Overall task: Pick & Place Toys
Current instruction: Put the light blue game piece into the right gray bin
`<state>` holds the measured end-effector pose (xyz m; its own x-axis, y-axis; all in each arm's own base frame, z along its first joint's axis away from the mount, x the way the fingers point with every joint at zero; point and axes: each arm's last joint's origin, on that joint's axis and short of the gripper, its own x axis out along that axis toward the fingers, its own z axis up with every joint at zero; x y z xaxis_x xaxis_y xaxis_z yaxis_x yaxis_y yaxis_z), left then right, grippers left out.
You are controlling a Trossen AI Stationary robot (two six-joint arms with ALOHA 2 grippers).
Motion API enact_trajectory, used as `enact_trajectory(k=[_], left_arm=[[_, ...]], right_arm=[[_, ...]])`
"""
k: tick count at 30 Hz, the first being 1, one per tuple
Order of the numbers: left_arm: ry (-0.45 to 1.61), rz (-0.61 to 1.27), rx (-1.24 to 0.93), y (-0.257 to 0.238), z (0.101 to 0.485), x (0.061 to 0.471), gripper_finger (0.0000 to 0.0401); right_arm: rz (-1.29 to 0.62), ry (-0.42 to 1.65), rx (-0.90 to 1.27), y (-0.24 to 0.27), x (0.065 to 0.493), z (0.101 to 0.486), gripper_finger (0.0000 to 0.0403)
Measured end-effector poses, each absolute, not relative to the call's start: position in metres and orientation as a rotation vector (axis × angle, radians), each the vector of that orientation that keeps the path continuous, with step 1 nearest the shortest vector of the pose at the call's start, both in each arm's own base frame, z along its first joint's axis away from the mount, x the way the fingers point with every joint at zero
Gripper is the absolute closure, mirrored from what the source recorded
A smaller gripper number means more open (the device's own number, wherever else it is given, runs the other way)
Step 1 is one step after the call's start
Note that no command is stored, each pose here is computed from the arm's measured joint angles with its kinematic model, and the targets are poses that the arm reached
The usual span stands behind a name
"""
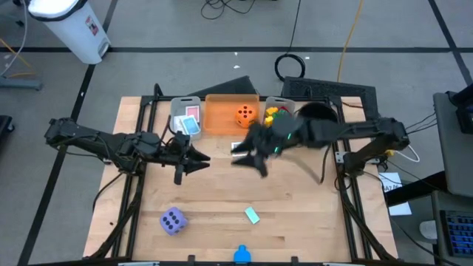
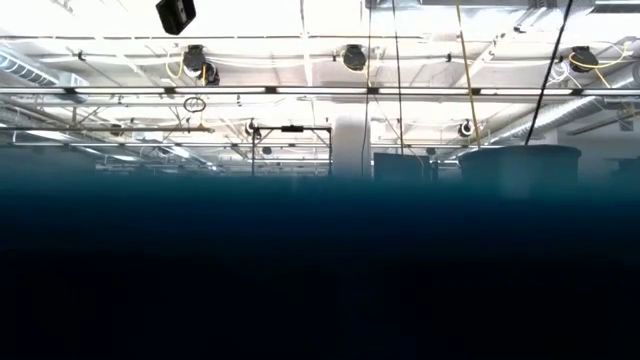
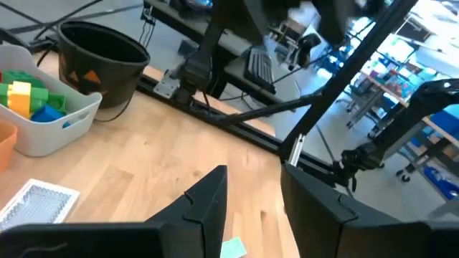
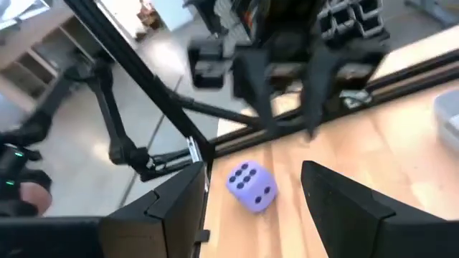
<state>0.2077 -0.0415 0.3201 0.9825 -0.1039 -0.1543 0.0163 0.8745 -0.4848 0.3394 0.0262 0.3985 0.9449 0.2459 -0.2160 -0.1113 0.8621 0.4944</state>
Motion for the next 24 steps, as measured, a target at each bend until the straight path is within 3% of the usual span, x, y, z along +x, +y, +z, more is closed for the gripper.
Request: enact_trajectory(k=[9,16,24], left_arm=[[0.204,-0.063,-0.503,-0.043,0.318,0.207,0.0265],[0.209,-0.097,-0.540,-0.050,0.318,0.206,0.0265],[0.231,-0.138,-0.633,-0.066,0.318,0.201,0.0265]], right_arm=[[0.036,0.687,0.376,0.090,0.347,0.332,0.0181],[0.029,0.912,0.327,0.126,0.354,0.284,0.0181],[-0.120,1.067,0.512,0.157,0.364,0.232,0.0181]])
